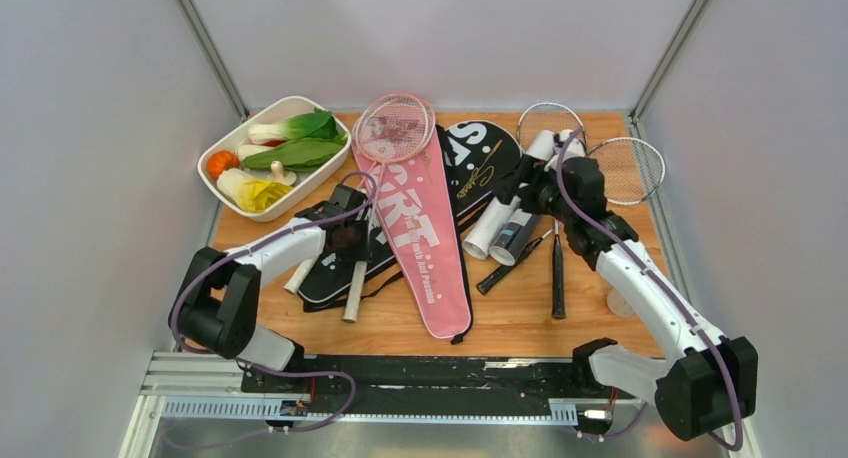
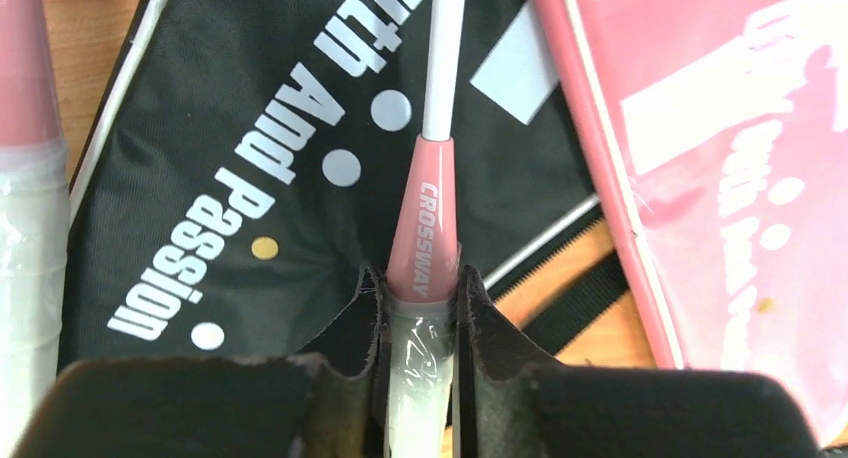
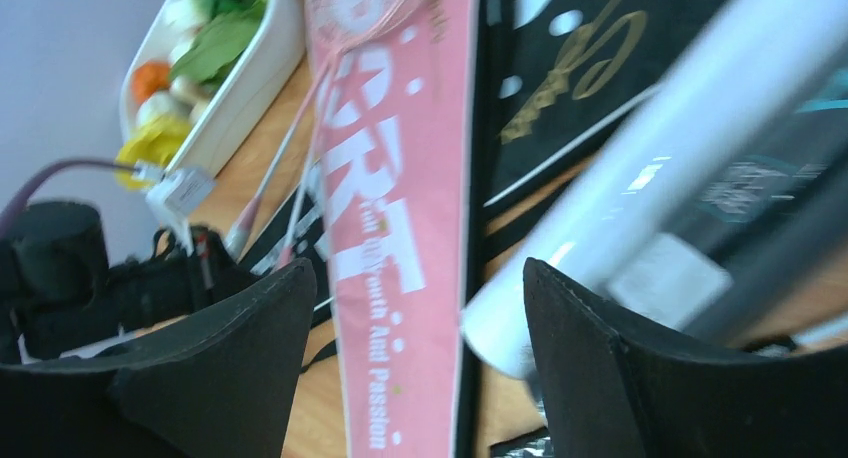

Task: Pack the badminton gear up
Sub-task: Pick up the racket from the center of the board.

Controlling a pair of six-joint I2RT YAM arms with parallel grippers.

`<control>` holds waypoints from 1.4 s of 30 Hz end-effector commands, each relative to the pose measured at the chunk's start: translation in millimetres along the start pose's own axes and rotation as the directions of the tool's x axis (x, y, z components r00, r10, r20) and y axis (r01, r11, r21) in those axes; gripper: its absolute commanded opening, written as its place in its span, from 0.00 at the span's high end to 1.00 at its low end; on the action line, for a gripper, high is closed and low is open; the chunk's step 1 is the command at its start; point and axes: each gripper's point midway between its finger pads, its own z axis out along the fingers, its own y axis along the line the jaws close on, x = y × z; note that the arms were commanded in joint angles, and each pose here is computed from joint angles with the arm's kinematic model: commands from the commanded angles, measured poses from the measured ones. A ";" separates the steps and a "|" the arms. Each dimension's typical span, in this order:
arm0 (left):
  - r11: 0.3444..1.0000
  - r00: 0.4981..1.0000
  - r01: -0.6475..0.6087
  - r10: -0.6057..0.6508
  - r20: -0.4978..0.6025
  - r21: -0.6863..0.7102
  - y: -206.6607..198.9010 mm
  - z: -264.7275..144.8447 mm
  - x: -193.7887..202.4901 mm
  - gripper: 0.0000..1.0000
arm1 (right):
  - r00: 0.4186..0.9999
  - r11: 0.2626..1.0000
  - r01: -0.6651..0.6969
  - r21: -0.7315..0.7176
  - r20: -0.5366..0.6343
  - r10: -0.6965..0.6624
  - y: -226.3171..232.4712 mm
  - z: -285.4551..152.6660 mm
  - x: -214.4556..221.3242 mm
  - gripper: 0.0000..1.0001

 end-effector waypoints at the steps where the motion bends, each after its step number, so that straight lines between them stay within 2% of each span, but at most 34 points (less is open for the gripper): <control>1: 0.990 0.991 0.029 -0.046 0.122 0.141 -28.3 -38.5 -26.0 1.00 | 0.998 0.976 -0.060 -0.209 -0.019 0.057 67.2 16.9 17.0 0.21; 4: 0.974 0.987 0.040 -0.073 0.141 0.221 -41.4 -52.9 -27.5 1.00 | 0.991 0.963 -0.128 -0.236 -0.007 0.130 85.1 36.1 26.9 0.20; 8: 0.942 0.982 0.059 -0.114 0.150 0.331 -57.4 -68.3 -23.7 1.00 | 0.978 0.939 -0.207 -0.275 -0.051 0.201 101.9 68.7 53.3 0.20; 14: 0.876 0.974 0.035 -0.139 0.181 0.482 -77.7 -85.3 -16.3 1.00 | 0.976 0.914 -0.212 -0.346 -0.127 0.179 129.5 119.1 81.9 0.19; 21: 0.833 0.973 -0.006 -0.123 0.195 0.553 -88.6 -96.7 -10.6 1.00 | 0.955 0.883 -0.236 -0.406 -0.264 0.133 147.5 166.0 118.2 0.25; 27: 0.835 0.971 0.033 -0.158 0.182 0.549 -86.6 -93.3 -8.8 1.00 | 0.940 0.864 -0.281 -0.418 -0.302 0.159 153.9 165.5 127.2 0.27; 30: 0.829 0.965 0.046 -0.181 0.189 0.557 -87.7 -94.6 -12.1 1.00 | 0.944 0.909 -0.258 -0.327 -0.286 0.164 137.3 159.6 125.1 0.25; 33: 0.826 0.965 0.047 -0.183 0.189 0.561 -89.5 -93.0 -14.5 1.00 | 0.969 0.958 -0.179 -0.224 -0.211 0.132 113.0 145.4 108.8 0.24; 36: 0.812 0.968 0.033 -0.172 0.184 0.583 -96.5 -96.5 -17.5 1.00 | 0.981 0.958 -0.146 -0.247 -0.162 0.107 115.9 128.5 91.3 0.23; 42: 0.784 0.974 -0.040 -0.107 0.198 0.619 -114.2 -100.1 -16.9 1.00 | 0.957 0.914 -0.178 -0.365 -0.281 0.074 137.8 124.8 119.3 0.22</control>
